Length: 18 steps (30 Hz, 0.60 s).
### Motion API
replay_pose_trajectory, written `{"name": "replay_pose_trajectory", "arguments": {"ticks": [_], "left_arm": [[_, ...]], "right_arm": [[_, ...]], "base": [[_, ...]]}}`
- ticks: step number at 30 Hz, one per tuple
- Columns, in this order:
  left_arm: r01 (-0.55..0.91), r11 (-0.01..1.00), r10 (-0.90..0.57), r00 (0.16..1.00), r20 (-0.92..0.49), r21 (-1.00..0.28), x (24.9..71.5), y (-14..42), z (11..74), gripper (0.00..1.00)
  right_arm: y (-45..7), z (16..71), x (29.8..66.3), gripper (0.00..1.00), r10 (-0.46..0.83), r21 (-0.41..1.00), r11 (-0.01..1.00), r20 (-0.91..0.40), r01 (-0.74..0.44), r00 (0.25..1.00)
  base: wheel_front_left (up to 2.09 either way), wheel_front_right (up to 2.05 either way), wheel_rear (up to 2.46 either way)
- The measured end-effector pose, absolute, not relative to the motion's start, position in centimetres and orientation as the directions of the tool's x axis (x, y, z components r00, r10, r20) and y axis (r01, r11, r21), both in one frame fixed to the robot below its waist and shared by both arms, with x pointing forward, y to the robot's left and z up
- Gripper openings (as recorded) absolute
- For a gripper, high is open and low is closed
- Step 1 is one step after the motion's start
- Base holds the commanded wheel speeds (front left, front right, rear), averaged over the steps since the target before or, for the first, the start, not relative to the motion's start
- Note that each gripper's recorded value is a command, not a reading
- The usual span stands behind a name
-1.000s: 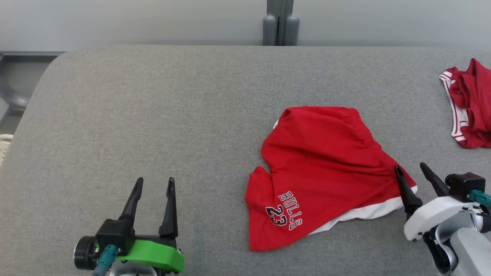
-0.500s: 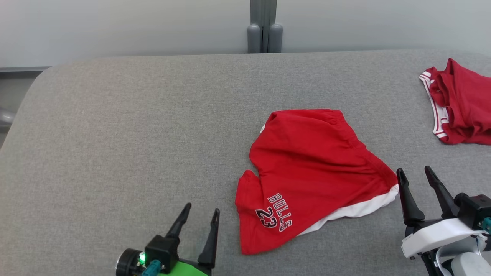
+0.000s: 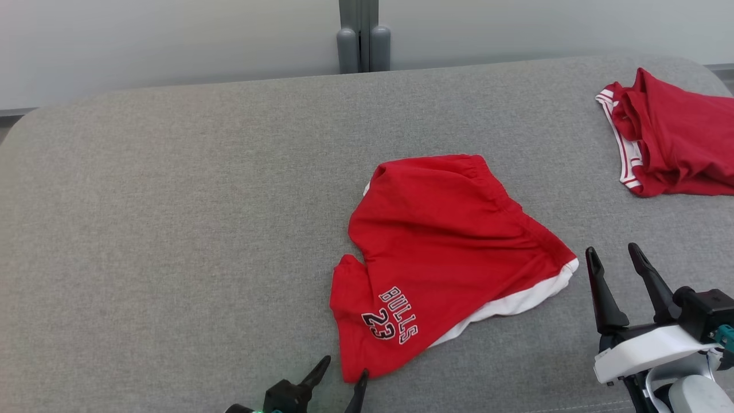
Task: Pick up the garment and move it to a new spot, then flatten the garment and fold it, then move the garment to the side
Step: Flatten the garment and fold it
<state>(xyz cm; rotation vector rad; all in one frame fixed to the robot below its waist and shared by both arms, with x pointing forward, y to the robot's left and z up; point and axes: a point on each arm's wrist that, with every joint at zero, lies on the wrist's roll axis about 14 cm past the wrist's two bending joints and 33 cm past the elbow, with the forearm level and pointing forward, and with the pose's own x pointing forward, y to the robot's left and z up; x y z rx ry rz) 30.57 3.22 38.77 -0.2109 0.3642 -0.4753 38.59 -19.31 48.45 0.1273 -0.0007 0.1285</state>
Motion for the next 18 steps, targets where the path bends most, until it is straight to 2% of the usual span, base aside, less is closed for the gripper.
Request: {"name": "replay_pose_trajectory", "arguments": {"ticks": [7,8,9,11,12,18], "left_arm": [[0.441,0.848,-0.522,0.791,-0.319,-0.293,30.8,2.0,37.9,1.0],[0.446,0.845,-0.527,0.786,-0.324,-0.295,30.7,1.8,37.7,0.97],[0.447,0.843,-0.532,0.78,-0.33,-0.3,30.6,1.7,37.5,0.62],[0.453,0.839,-0.538,0.773,-0.336,-0.302,30.5,1.5,37.4,0.35],[0.457,0.836,-0.542,0.771,-0.335,-0.303,30.6,1.4,37.4,0.0],[0.465,0.833,-0.541,0.798,-0.265,-0.3,32.5,0.9,39.5,0.0]], "right_arm": [[-20.1,48.0,38.3,1.0,0.105,0.121,0.987,-0.007,-0.103,0.995],[-20.2,47.9,38.3,1.0,0.102,0.121,0.988,-0.007,-0.101,0.995],[-20.3,47.9,38.3,1.0,0.1,0.121,0.988,-0.009,-0.098,0.995],[-20.4,47.9,38.3,1.0,0.097,0.121,0.988,-0.01,-0.095,0.995],[-20.4,47.8,38.3,1.0,0.095,0.122,0.988,-0.01,-0.093,0.995],[-20.5,47.9,38.6,1.0,0.091,0.122,0.988,-0.008,-0.089,0.996]], "base": [[0.0,0.0,0.0],[0.0,0.0,0.0],[0.0,0.0,0.0],[0.0,0.0,0.0],[0.0,0.0,0.0],[0.0,0.0,0.0]]}}
